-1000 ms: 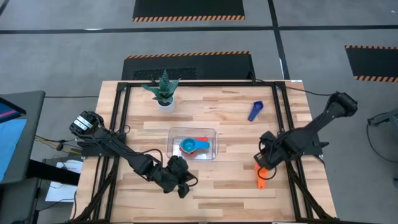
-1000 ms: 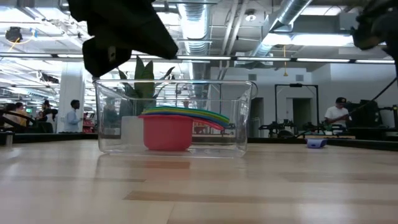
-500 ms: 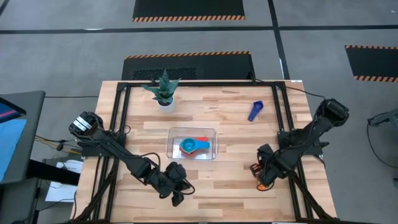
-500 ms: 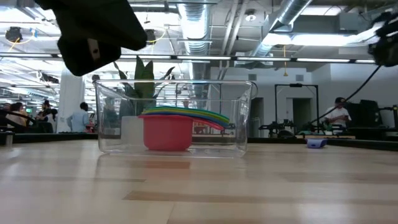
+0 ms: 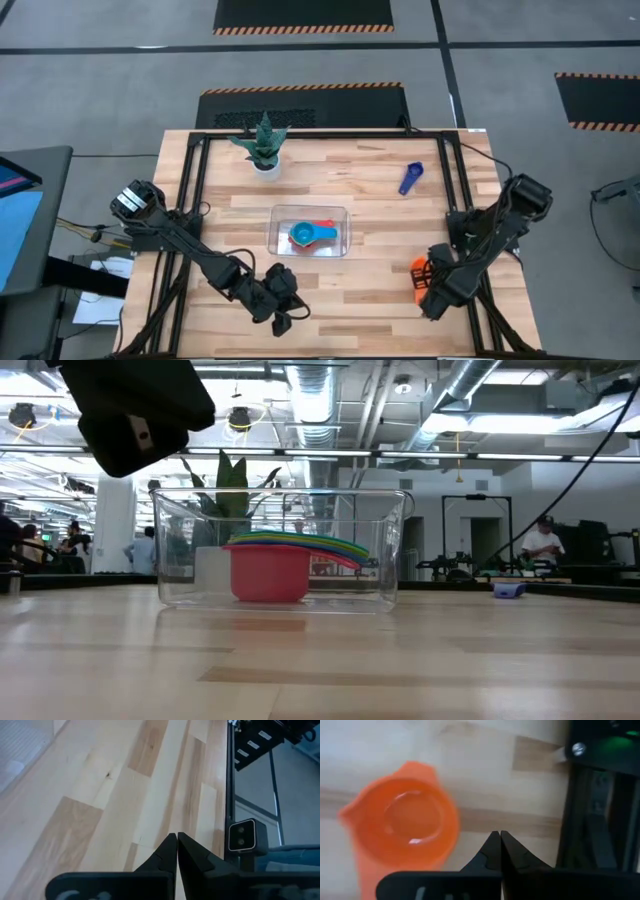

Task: Nest measuring cups in basket
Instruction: Stack the orange measuring cup into the light blue measuring cup

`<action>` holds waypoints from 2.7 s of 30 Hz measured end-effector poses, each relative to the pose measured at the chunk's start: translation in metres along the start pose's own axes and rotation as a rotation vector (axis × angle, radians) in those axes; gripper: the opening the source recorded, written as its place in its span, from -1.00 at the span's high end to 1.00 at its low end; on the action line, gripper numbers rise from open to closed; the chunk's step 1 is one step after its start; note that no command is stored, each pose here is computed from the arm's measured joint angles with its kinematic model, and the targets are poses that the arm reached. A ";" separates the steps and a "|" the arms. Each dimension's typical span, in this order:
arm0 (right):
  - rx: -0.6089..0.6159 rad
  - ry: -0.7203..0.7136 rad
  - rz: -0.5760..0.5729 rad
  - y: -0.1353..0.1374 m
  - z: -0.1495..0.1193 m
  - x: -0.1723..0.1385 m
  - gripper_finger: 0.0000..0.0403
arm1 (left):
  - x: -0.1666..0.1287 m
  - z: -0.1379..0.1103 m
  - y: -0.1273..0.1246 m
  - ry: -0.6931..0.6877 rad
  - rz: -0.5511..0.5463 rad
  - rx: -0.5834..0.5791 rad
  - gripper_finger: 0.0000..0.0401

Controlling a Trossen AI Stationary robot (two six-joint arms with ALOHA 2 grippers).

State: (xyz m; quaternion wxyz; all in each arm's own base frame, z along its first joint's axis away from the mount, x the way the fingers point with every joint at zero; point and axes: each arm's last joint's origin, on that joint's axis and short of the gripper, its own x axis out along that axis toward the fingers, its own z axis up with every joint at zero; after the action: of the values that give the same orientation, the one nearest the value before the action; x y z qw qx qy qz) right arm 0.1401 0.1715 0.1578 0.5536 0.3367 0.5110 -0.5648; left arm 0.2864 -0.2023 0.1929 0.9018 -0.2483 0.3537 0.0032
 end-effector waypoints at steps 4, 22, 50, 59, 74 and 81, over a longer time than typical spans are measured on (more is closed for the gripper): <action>0.019 -0.027 -0.040 0.000 0.004 0.001 0.98 | 0.000 -0.001 -0.001 0.023 -0.019 0.001 1.00; -0.079 -0.103 0.358 0.050 0.003 -0.010 0.99 | 0.000 -0.001 -0.001 0.040 -0.032 0.002 1.00; -0.186 -0.038 0.455 0.084 0.029 -0.039 0.99 | 0.000 -0.002 0.000 0.044 -0.027 0.075 1.00; -0.132 0.083 0.386 0.064 -0.008 -0.036 1.00 | 0.000 -0.002 0.000 0.042 -0.017 0.107 1.00; -0.199 0.086 0.377 0.131 -0.021 -0.016 1.00 | 0.000 -0.003 0.001 0.057 -0.018 0.109 1.00; -0.357 0.010 0.552 0.177 -0.003 -0.038 1.00 | 0.000 -0.003 0.001 0.064 -0.020 0.111 1.00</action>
State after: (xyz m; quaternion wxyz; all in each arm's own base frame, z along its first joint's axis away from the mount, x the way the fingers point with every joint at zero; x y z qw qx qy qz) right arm 0.3173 0.2087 0.1567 0.7336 0.3629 0.4940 -0.2934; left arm 0.2838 -0.2029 0.1907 0.9025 -0.2011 0.3794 -0.0334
